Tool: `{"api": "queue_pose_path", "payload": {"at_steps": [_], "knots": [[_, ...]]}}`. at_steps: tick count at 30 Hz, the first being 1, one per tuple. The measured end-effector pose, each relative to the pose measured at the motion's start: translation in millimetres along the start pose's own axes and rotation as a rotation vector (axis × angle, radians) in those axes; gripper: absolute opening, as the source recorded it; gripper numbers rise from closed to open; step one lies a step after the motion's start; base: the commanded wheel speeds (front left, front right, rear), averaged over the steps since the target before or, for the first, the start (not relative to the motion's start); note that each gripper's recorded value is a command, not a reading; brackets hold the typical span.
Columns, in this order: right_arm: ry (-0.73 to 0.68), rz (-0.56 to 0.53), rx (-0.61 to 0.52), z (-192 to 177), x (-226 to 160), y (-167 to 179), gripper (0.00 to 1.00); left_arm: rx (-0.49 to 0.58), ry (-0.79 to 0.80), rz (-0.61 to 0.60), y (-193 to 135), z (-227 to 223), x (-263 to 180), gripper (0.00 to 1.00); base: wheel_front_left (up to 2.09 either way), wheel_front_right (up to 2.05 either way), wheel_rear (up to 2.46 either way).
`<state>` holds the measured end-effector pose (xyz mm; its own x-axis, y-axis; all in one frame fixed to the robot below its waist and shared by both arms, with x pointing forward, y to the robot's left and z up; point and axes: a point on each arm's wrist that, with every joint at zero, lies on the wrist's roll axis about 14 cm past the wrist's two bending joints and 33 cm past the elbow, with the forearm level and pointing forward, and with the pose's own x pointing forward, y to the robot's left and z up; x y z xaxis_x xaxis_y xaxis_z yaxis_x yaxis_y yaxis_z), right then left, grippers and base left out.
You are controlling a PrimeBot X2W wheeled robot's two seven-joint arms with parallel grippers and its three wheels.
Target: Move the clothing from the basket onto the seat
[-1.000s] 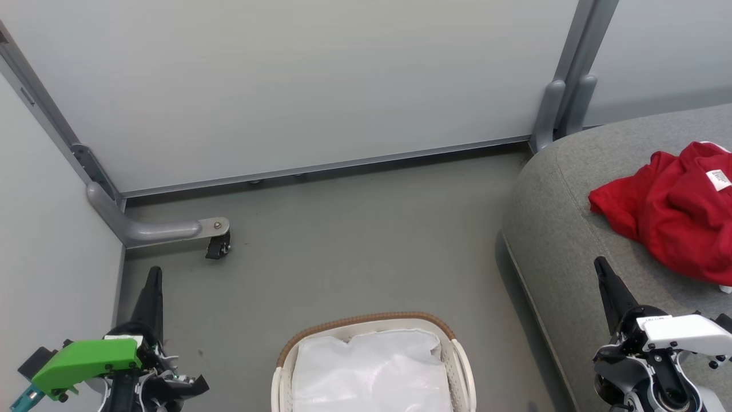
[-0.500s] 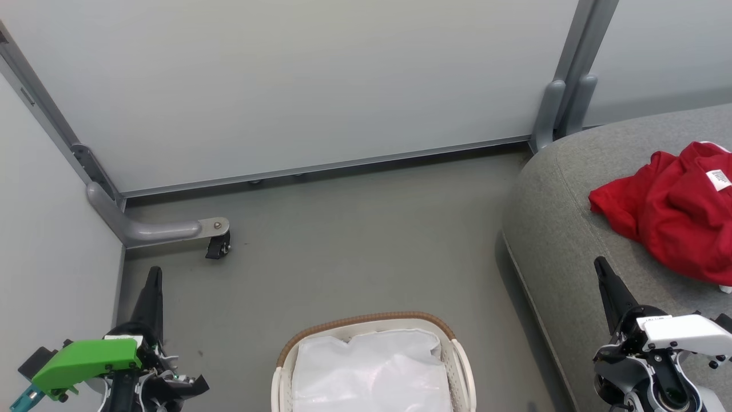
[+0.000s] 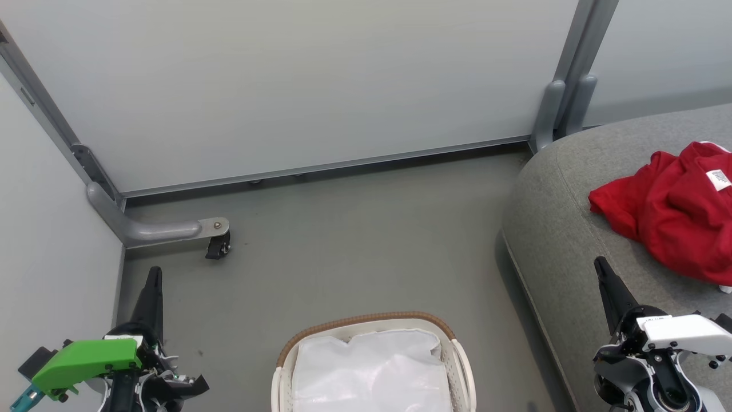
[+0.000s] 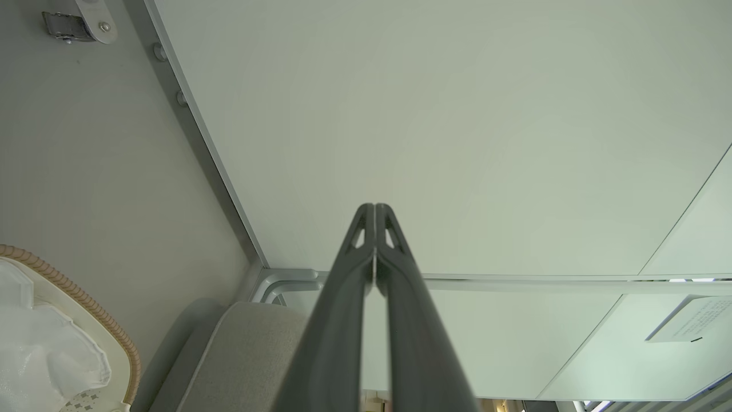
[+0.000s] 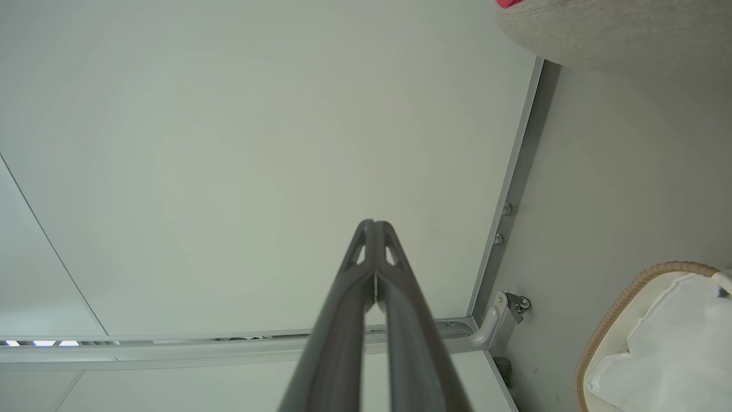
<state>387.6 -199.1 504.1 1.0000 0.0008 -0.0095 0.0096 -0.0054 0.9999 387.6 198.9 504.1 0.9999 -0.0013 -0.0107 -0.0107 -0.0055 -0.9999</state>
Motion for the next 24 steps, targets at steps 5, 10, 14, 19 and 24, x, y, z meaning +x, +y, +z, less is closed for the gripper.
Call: {"api": "queue_pose_path", "payload": {"at_steps": [5, 10, 14, 19, 24], "knots": [[0.0, 0.0, 0.0, 0.0, 0.0, 0.0, 0.0, 0.0, 0.0, 0.0, 0.0, 0.0, 0.0, 0.0, 0.0, 0.0, 0.0], [0.0, 0.0, 0.0, 0.0, 0.0, 0.0, 0.0, 0.0, 0.0, 0.0, 0.0, 0.0, 0.0, 0.0, 0.0, 0.0, 0.0], [0.0, 0.0, 0.0, 0.0, 0.0, 0.0, 0.0, 0.0, 0.0, 0.0, 0.0, 0.0, 0.0, 0.0, 0.0, 0.0, 0.0], [0.0, 0.0, 0.0, 0.0, 0.0, 0.0, 0.0, 0.0, 0.0, 0.0, 0.0, 0.0, 0.0, 0.0, 0.0, 0.0, 0.0], [0.0, 0.0, 0.0, 0.0, 0.0, 0.0, 0.0, 0.0, 0.0, 0.0, 0.0, 0.0, 0.0, 0.0, 0.0, 0.0, 0.0]]}}
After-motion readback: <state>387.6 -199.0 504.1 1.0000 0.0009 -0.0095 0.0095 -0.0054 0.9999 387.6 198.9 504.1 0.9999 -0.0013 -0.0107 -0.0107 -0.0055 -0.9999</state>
